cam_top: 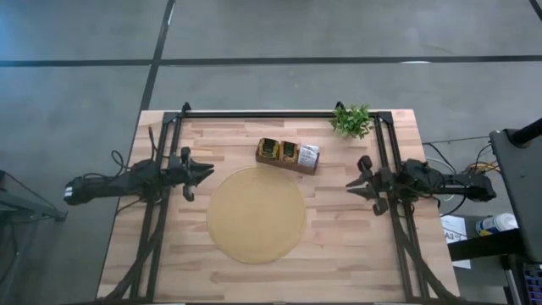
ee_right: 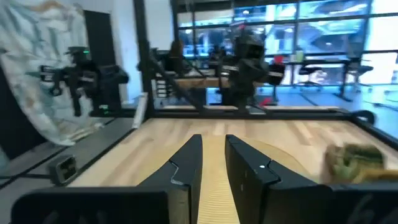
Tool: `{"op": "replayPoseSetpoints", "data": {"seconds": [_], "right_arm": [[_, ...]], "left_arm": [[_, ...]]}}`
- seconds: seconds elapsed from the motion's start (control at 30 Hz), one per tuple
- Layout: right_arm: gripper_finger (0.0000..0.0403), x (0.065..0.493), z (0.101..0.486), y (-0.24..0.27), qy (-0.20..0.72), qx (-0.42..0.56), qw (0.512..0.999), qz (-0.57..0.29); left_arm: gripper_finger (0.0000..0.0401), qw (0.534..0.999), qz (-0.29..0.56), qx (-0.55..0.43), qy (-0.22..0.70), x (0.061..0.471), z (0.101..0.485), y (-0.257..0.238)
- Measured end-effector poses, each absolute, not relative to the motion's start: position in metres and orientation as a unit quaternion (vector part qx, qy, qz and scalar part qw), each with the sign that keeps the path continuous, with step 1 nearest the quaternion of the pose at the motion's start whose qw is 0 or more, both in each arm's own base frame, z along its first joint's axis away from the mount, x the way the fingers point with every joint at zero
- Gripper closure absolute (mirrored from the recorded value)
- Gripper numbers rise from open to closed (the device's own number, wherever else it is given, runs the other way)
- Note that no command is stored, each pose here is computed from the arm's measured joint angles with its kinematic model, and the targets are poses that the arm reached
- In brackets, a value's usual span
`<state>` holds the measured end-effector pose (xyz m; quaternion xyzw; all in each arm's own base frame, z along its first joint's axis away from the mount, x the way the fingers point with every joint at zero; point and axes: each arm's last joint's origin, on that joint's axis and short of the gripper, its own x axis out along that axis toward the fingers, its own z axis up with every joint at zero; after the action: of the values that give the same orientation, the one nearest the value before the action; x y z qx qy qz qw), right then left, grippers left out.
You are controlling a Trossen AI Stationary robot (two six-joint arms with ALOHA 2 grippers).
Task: Pick & Place Tea
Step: Return to Home Position
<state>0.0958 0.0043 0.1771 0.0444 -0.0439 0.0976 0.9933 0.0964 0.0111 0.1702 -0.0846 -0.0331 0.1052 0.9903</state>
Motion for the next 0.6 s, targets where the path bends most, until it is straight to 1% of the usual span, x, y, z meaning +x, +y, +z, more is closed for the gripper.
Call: {"op": "replayPoseSetpoints", "data": {"seconds": [0.27,0.4,0.6], "right_arm": [[0.0335,0.095,0.175,0.016,-0.039,0.043,0.986,0.157],[0.0335,0.095,0.174,0.016,-0.030,0.079,0.984,0.159],[0.0335,0.095,0.173,0.016,-0.023,0.083,0.984,0.158]], "left_arm": [[0.0325,0.990,0.105,-0.085,-0.033,0.096,0.170,0.011],[0.0325,0.990,0.105,-0.085,-0.033,0.096,0.170,0.011],[0.0325,0.990,0.105,-0.085,-0.033,0.096,0.170,0.011]]}}
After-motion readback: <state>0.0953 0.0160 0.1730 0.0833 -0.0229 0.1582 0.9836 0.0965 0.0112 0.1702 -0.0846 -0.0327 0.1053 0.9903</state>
